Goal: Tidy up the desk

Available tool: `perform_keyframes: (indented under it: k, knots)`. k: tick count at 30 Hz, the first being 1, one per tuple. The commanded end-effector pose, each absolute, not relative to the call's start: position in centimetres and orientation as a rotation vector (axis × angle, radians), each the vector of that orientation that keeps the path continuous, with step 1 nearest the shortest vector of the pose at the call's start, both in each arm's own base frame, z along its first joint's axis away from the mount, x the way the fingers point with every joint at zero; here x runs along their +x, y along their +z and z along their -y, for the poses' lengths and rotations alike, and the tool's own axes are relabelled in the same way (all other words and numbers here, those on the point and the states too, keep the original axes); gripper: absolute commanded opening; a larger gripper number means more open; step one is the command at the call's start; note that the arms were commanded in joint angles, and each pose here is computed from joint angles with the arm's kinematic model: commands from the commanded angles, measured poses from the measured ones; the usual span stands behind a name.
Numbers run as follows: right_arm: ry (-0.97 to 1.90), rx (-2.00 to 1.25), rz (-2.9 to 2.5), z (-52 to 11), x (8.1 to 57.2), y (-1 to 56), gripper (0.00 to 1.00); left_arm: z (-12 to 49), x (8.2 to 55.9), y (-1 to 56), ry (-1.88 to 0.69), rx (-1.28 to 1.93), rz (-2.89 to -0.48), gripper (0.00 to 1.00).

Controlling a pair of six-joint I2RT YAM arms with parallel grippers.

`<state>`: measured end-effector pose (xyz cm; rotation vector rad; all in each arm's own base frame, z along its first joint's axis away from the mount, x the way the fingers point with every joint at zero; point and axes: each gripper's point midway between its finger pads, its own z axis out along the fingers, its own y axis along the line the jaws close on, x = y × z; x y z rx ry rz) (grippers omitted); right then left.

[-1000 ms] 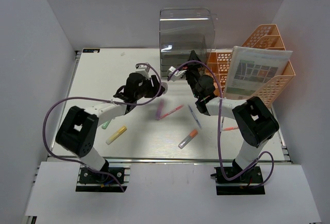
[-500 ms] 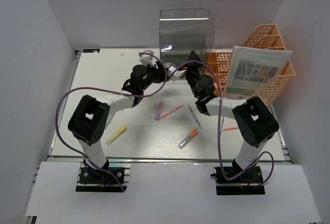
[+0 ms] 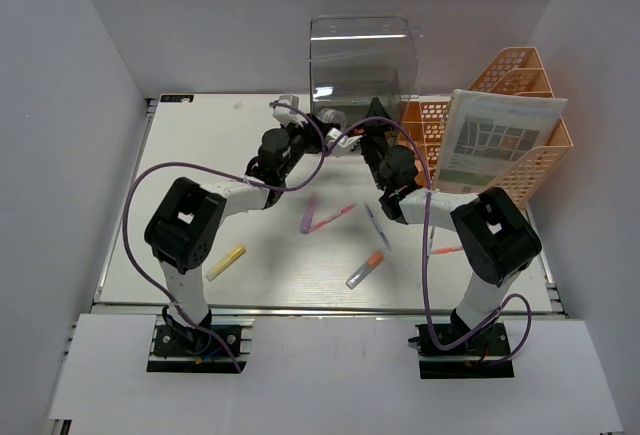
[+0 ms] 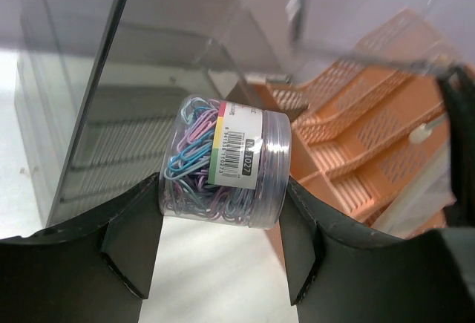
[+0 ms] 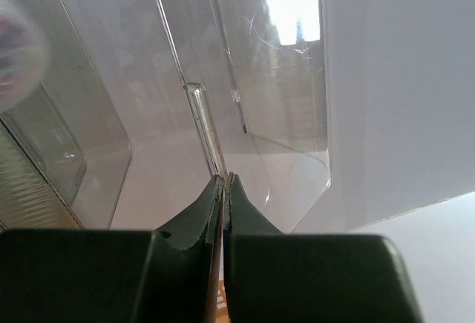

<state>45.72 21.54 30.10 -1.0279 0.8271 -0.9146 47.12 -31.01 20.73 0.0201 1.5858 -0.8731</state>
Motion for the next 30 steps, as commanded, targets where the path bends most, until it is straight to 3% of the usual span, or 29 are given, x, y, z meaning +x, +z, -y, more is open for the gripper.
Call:
perform_keyframes:
  k: [1,30]
  knots:
    - [-0.935,-0.513,-0.611,-17.0,40.9,41.8,0.0,31.6,47.9,26.3,-0.89,-0.004,-1.411,0.12]
    - [-0.924,-0.521,-0.605,-17.1,40.7,41.7,0.0,34.8,51.5,26.4,-0.867,-0.233,-1.274,0.14]
